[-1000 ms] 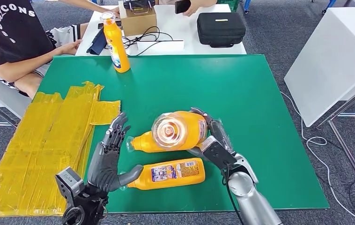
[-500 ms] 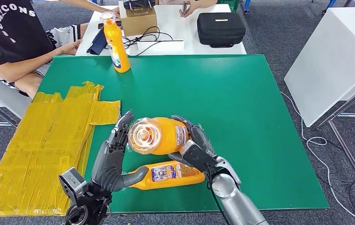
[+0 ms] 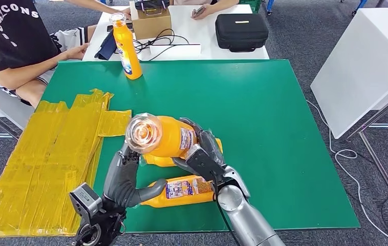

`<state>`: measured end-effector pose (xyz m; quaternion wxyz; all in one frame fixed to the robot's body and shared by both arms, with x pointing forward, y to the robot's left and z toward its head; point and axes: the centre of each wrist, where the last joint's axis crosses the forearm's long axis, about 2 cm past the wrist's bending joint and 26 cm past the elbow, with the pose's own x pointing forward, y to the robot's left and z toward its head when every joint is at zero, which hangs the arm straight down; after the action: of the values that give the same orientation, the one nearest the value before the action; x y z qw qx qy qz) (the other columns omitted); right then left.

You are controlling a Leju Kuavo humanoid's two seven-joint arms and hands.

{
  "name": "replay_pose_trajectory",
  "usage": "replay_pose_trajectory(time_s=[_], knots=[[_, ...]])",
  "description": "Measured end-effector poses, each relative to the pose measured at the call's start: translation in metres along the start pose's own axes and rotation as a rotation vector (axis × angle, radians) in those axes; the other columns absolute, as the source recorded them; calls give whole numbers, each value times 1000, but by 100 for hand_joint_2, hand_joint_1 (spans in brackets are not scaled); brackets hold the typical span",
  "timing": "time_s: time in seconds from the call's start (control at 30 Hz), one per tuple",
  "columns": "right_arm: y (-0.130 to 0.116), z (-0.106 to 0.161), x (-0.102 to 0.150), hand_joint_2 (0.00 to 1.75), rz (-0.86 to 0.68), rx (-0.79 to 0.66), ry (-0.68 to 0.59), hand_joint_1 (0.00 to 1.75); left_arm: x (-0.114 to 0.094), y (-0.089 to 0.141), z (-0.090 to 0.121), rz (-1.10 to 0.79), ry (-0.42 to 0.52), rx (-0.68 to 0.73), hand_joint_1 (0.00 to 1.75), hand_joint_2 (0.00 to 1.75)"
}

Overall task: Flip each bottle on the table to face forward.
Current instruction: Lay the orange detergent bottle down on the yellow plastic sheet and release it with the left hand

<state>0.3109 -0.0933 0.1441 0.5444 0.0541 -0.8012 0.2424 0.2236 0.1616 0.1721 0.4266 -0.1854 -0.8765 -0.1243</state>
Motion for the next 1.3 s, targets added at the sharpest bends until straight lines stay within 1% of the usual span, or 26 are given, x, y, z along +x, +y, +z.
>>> replay_pose_trajectory(time_s=[0.5, 0.63, 0.77, 0.9, 1.0, 1.1, 1.3], knots=[[7, -5, 4, 175, -11, 6, -1, 175, 1, -2, -2, -4, -6, 3, 0, 175], [12, -8, 8, 175, -13, 22, -11, 175, 1, -3, -3, -11, -4, 11, 0, 175], [22, -11, 14, 175, -45, 121, -27, 175, 1, -4, -5, -19, -2, 23, 0, 175], [32, -9, 17, 175, -118, 281, -43, 175, 2, -1, -6, -16, -6, 26, 0, 175], [33, -5, 15, 175, -179, 404, -68, 175, 0, 2, -9, 4, -12, 16, 0, 175], [28, 0, 10, 175, -183, 443, -84, 175, -3, 4, -8, 13, -11, 14, 0, 175], [24, 8, 10, 175, -125, 452, -82, 175, -7, 5, -7, 17, -1, 17, 0, 175]])
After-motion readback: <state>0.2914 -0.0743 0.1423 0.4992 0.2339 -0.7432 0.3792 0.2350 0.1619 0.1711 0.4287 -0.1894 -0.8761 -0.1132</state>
